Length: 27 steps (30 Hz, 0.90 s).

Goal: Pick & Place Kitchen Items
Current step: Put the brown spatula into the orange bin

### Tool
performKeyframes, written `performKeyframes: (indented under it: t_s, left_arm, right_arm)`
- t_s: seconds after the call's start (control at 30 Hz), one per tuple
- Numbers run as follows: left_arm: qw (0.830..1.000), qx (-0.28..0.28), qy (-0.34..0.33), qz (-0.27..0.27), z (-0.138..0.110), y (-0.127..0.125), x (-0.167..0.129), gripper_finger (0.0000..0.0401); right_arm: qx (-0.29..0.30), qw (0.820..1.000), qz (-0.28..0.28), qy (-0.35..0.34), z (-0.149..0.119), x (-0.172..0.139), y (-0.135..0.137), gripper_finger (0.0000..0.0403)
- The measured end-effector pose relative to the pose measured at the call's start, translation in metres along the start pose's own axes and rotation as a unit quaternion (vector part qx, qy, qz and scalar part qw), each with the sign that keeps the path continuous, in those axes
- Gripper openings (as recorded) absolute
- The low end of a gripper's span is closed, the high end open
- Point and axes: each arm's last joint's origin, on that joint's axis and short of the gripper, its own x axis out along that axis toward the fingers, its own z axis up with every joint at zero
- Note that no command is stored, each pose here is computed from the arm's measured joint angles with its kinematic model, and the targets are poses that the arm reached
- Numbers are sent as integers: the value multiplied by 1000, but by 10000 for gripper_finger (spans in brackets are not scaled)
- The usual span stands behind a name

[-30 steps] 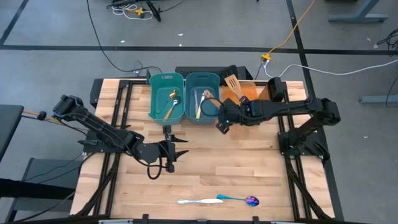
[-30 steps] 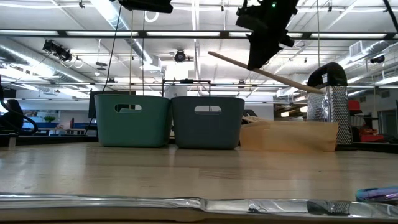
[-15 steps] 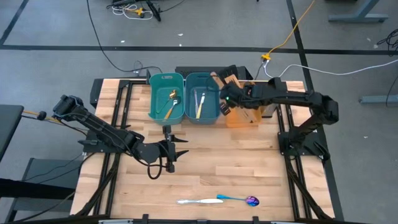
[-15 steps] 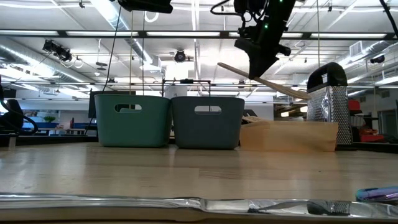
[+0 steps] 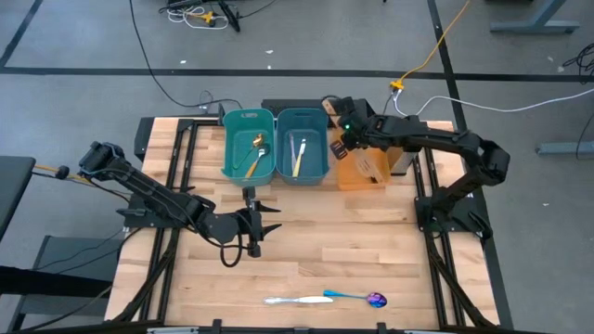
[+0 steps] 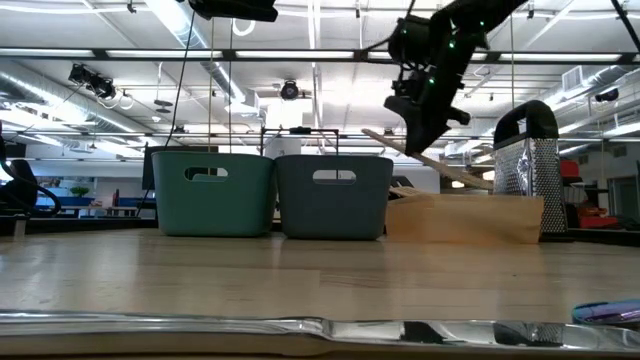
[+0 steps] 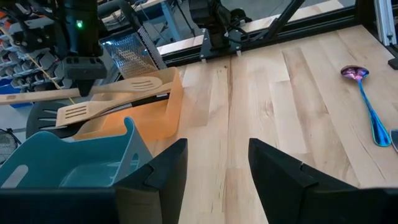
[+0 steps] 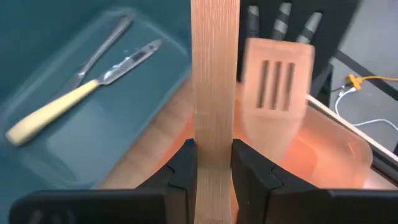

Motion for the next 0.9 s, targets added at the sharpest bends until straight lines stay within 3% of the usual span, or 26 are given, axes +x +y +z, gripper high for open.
performKeyframes:
  t_s: [0.43,0.9]
  left_arm:
    - [1000,2,2,0,0,0,0,177]
    - [1000,3,3,0,0,0,0,177]
  right_arm:
    - [50,999,6,-7,-14,25,-43,81]
    - [79,996,24,20,-41,50,-58,81]
